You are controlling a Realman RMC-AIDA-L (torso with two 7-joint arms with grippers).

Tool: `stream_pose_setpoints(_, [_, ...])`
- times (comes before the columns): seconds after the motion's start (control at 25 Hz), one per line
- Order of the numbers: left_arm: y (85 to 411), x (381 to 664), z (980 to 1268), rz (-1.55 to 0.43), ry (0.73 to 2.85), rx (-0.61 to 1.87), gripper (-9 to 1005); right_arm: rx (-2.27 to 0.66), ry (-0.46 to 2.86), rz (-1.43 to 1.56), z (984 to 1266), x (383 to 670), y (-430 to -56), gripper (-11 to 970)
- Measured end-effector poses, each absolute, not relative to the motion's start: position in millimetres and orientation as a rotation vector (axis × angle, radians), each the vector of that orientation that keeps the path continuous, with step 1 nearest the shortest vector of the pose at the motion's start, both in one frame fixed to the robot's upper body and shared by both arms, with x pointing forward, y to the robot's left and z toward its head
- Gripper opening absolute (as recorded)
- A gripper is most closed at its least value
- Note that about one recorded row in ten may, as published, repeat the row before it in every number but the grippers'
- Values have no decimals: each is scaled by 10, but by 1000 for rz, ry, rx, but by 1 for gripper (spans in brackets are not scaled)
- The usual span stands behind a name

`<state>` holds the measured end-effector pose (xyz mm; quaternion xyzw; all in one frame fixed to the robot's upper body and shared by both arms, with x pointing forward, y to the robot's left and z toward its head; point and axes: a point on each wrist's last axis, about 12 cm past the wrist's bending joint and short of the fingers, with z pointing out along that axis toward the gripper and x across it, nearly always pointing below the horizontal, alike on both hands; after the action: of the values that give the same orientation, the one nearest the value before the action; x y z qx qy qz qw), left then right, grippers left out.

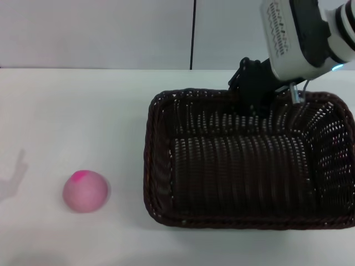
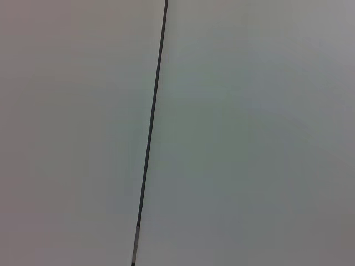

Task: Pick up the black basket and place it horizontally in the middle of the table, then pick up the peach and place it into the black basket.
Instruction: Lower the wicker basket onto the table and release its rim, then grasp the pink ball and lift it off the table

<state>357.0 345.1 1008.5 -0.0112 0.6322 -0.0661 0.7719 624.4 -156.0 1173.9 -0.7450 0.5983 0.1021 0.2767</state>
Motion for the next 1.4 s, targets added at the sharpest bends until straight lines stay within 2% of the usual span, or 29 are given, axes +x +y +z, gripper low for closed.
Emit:
stream_pose_setpoints(0.32, [3452, 3540, 10090, -143, 1364, -26, 842, -1997, 1619, 291, 11659, 6188, -1517, 285])
stream_pose_setpoints(0.64, [3457, 3539, 10093, -142, 1363, -24, 842, -1899, 1592, 365, 11727, 6098, -1605, 321])
stream_pose_setpoints(0.76, [3461, 3540, 10107, -165, 1353, -37, 842, -1823, 1573, 432, 11820, 6051, -1695, 437])
stream_pose_setpoints(1.08, [3568, 3477, 10181, -274, 1341, -2, 842, -1518, 1552, 558, 11948, 5797, -2114, 676])
stream_pose_setpoints(1.28, [3678, 3484, 10209, -407, 1439, 143, 841, -1135, 1435, 726, 12020, 5458, -2544, 676])
stream_pose_setpoints(1.32, [3714, 3528, 10222, -491, 1505, 228, 841, -992, 1395, 767, 11955, 5310, -2728, 676])
stream_pose_setpoints(1.4, [3722, 3562, 10230, -536, 1539, 274, 840, -940, 1381, 778, 11912, 5244, -2798, 676])
